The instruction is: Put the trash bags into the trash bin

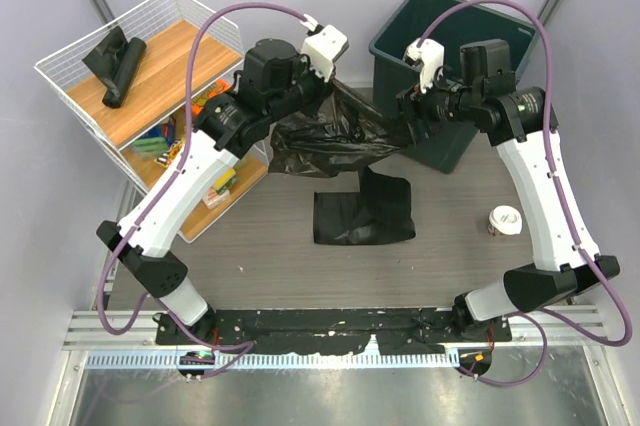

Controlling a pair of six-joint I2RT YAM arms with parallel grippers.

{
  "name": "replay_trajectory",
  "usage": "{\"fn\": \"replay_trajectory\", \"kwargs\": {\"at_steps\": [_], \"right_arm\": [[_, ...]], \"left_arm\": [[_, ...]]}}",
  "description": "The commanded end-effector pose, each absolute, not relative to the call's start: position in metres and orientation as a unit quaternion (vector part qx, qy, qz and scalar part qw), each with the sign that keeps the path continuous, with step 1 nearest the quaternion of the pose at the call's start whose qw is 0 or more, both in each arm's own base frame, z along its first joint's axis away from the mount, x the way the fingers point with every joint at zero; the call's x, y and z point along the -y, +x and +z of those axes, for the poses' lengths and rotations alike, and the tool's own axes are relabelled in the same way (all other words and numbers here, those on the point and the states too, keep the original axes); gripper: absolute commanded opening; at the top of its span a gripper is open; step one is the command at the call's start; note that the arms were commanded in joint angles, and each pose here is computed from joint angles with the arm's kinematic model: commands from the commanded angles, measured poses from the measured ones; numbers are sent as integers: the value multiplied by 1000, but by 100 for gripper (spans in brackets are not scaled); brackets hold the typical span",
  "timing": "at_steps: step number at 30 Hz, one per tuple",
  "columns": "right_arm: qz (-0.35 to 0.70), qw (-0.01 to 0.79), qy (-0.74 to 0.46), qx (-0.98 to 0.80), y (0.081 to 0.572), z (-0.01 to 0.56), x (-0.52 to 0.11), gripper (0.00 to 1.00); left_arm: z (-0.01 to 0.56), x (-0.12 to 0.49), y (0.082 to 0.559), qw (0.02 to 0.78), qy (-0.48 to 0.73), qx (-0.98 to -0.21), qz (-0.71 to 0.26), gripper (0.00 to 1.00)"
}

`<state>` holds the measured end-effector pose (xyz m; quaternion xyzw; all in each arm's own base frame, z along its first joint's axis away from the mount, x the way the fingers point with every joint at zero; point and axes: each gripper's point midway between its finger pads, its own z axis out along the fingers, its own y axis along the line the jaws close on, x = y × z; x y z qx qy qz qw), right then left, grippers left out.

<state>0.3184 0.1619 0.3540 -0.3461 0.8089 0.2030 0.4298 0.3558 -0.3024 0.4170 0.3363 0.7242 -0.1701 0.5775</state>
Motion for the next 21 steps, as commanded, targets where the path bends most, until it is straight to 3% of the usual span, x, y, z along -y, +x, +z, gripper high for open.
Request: {"fn": "replay_trajectory", "kwargs": {"at_steps": [1,13,15,16,17,18,21], "right_arm": [[234,481,-368,-760,298,401,-173,71],[244,458,-407,-752,324,377,-217,78],[247,451,-415,-750,328,372,-229,68],[248,445,-416,-753,331,368,-231,53],[249,446,-419,-750,331,369,-234,44],[249,441,-418,-754,333,366,-235,22],[245,444,-420,-752,333,368,-234,18]], "left_arm": [[420,305,364,583,313,-732,-164,0],[418,346,329,544,374,-703,-267,0],[414,350,325,534,382,-701,-278,0],[413,350,323,532,384,-700,-282,0],[413,351,321,531,385,-699,-285,0],[412,351,321,532,387,-698,-284,0],[409,348,324,537,385,-699,-273,0]]}}
